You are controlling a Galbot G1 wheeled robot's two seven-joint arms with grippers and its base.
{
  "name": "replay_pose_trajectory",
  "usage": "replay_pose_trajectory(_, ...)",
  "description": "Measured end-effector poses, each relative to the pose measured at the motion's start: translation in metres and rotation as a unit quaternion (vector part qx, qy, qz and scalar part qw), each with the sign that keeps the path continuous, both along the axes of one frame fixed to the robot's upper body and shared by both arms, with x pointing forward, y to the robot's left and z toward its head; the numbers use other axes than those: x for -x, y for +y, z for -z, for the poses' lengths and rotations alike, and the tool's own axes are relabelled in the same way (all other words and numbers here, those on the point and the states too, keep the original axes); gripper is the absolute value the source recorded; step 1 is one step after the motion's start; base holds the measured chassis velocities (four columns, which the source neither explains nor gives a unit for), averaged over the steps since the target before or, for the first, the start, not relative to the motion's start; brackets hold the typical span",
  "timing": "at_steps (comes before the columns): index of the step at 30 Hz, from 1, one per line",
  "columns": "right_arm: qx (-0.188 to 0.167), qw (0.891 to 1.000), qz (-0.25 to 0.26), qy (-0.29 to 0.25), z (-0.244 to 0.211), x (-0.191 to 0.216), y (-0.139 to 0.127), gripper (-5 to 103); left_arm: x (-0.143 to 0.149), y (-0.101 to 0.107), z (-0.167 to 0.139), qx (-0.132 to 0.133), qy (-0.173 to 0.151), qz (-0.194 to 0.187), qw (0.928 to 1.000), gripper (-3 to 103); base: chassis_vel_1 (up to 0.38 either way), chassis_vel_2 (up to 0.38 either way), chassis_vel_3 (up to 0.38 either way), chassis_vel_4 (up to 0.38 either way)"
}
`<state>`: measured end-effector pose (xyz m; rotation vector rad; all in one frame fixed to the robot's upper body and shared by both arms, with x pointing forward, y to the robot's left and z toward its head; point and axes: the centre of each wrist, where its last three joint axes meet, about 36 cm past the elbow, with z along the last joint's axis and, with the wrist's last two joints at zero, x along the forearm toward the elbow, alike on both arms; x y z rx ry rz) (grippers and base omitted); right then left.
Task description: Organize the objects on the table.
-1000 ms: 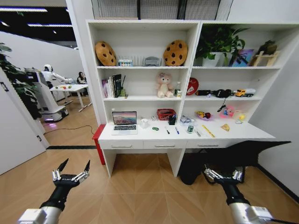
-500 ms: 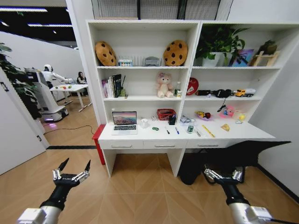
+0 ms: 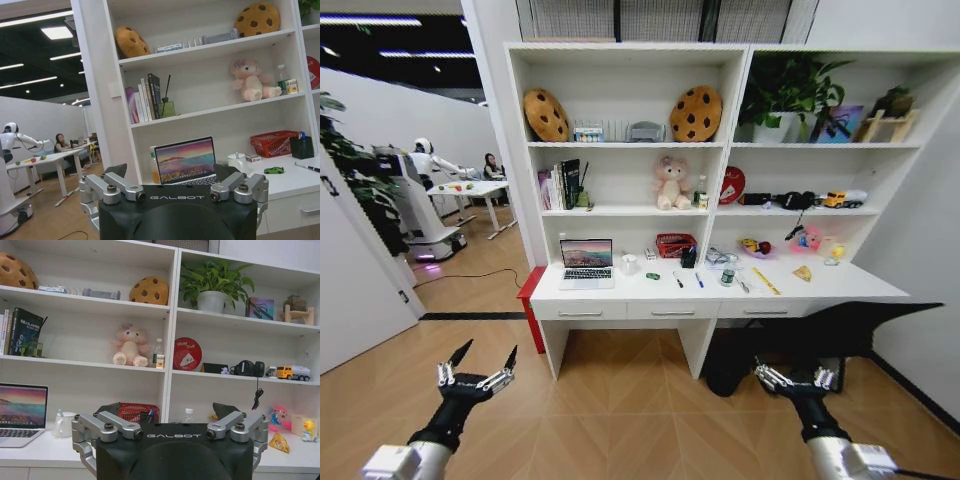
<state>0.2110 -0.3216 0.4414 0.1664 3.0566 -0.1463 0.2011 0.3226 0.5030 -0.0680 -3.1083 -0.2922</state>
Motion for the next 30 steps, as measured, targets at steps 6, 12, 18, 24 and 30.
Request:
replay_pose_trajectory(6, -0.001, 1.000, -0.001, -0.001, 0.0008, 0.0001, 0.0017, 100, -0.0002, 0.0008, -0.0004, -0.002, 0.000, 0.001, 1.0000, 98, -0.153, 0.148, 0.149, -0.095)
replay_pose_trajectory(12, -0.003, 1.000, 0.000, 0.004, 0.0049, 0.0048, 0.0038, 100, 0.0011, 0.0013, 0.0016, -0.004, 0.004, -0.001, 1.0000, 98, -0.249, 0.257, 0.192, -0.249)
replay_pose_trajectory(18, -0.004, 1.000, -0.003, 0.002, 0.0046, 0.0045, 0.0050, 100, 0.0016, 0.0012, 0.0011, -0.005, 0.004, 0.000, 1.0000, 98, -0.273, 0.305, 0.273, -0.298)
replay_pose_trajectory(24, -0.004, 1.000, -0.005, -0.003, 0.0043, 0.0042, 0.0052, 100, 0.0021, 0.0010, 0.0013, -0.004, 0.005, 0.000, 1.0000, 98, -0.378, 0.322, 0.382, -0.333)
replay_pose_trajectory(30, 0.000, 1.000, -0.012, -0.017, 0.0034, 0.0029, 0.0070, 100, 0.0025, 0.0010, 0.0013, -0.004, 0.005, -0.001, 1.0000, 98, -0.386, 0.354, 0.374, -0.351)
